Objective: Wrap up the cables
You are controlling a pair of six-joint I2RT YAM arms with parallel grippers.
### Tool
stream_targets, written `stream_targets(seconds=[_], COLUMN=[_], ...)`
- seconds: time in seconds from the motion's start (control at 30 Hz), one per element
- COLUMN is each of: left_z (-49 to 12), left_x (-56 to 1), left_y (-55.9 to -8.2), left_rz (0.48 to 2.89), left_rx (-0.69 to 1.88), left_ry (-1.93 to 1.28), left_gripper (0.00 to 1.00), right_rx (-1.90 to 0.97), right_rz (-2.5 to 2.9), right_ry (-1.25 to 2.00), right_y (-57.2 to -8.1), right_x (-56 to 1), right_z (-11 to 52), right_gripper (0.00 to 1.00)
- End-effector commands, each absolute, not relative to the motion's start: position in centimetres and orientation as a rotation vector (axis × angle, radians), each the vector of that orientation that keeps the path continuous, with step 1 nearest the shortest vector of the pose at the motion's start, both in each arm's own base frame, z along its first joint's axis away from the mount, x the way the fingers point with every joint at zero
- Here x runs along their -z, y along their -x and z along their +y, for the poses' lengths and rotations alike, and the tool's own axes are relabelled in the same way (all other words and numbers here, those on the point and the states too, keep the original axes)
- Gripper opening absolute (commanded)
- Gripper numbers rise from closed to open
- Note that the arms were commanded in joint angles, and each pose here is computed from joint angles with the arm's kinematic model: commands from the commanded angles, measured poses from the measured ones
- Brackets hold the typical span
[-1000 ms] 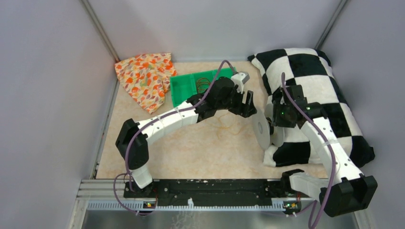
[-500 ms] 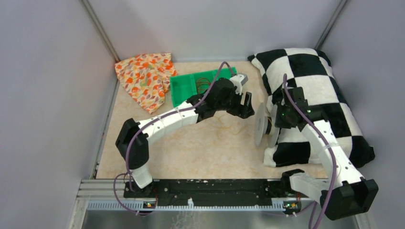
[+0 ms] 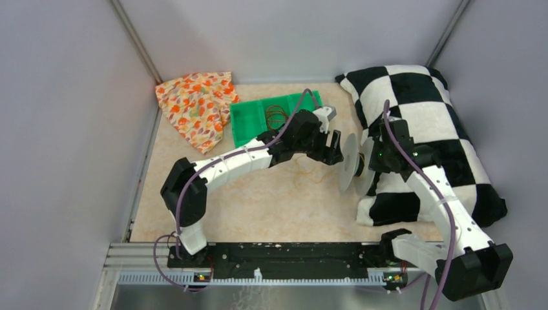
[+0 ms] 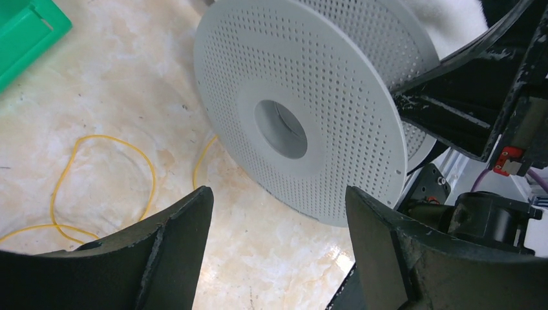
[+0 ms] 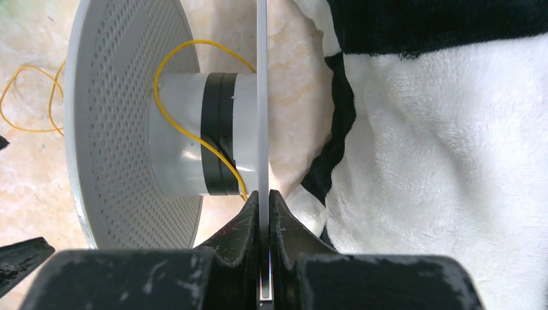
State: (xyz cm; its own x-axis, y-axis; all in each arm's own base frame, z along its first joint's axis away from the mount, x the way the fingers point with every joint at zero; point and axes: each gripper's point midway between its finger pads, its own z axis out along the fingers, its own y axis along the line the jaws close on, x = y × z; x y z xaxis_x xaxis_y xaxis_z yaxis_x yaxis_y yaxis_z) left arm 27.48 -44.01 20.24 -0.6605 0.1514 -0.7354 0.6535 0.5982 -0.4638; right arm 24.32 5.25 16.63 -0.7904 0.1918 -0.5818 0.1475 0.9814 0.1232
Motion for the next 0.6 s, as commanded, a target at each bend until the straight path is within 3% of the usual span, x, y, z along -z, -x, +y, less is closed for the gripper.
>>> stream_targets(seconds=[0.0, 0.13, 0.3, 0.43, 0.57], left_z=[-44.5, -43.1, -42.3, -43.3, -43.9], left_x=[-21.9, -23.7, -25.6, -24.4, -24.2], left_y=[-27.4, -27.6, -27.0, -26.2, -26.1], left_rz=[2.117, 2.071, 1.854, 1.820, 1.834], left_rx=[1.040, 0.924, 0.597, 0.541, 0.571], left_ry=[-0.621, -0.556, -0.510, -0.525, -0.517], left_gripper=[0.81, 0.81, 0.85, 0.88, 0.89], right_rx=[-0.058, -0.037, -0.005, -0.012, -0.022], right_rz=[2.323, 2.326, 2.359, 2.352, 2.334], right_ry=[-0.236, -0.217, -0.227, -0.233, -0.236], right_y=[-27.6, -28.5, -28.7, -28.7, -28.5], right_x=[-19.8, -19.9, -18.9, -19.0, -19.6], right_z=[5.2, 6.0, 7.0, 7.0, 6.9], right_gripper=[0.00, 0.00, 0.00, 0.00, 0.32])
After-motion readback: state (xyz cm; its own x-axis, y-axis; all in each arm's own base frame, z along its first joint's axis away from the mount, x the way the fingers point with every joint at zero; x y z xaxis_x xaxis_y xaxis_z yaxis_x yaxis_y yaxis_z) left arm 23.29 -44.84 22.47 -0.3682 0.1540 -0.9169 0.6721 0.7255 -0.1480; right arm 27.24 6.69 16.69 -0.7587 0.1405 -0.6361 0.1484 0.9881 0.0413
